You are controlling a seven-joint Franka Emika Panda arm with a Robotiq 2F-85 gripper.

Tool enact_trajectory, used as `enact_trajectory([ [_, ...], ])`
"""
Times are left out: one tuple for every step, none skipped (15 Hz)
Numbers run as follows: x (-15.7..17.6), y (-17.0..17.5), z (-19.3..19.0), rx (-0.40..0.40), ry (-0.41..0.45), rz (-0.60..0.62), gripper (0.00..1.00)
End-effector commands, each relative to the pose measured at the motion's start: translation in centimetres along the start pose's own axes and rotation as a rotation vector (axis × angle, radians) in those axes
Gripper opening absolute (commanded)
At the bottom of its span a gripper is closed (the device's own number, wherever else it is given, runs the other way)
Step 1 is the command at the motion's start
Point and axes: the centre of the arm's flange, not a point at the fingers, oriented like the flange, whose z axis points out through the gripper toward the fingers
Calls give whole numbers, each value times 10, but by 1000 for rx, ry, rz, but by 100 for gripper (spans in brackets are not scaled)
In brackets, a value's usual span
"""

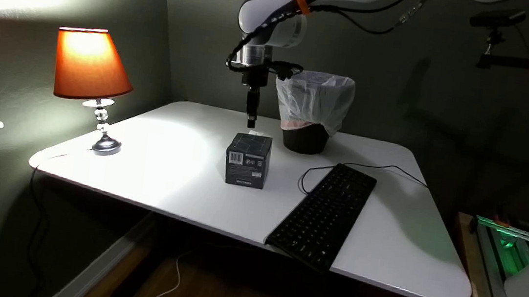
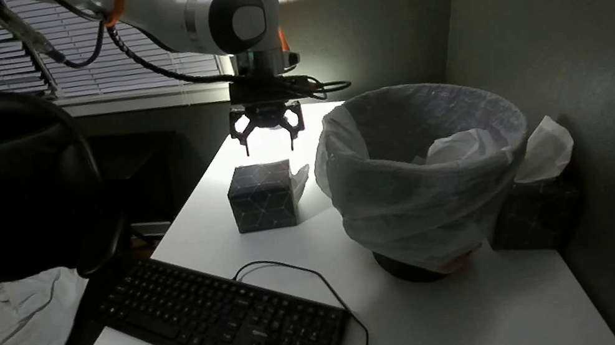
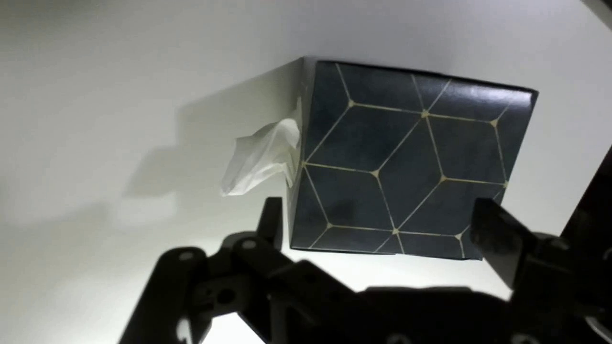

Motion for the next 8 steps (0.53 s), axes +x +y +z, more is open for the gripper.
enact_trajectory([
  [28,7,11,7,-75,22,100],
  [31,6,14,11,-94,26,100],
  [33,7,18,29,-119,33,100],
  [34,7,21,41,-139,42,100],
  [36,7,22,47,-154,46,100],
  [37,7,24,51,-166,48,100],
  [39,7,26,54,-172,48,100],
  [41,7,28,47,-180,46,100],
])
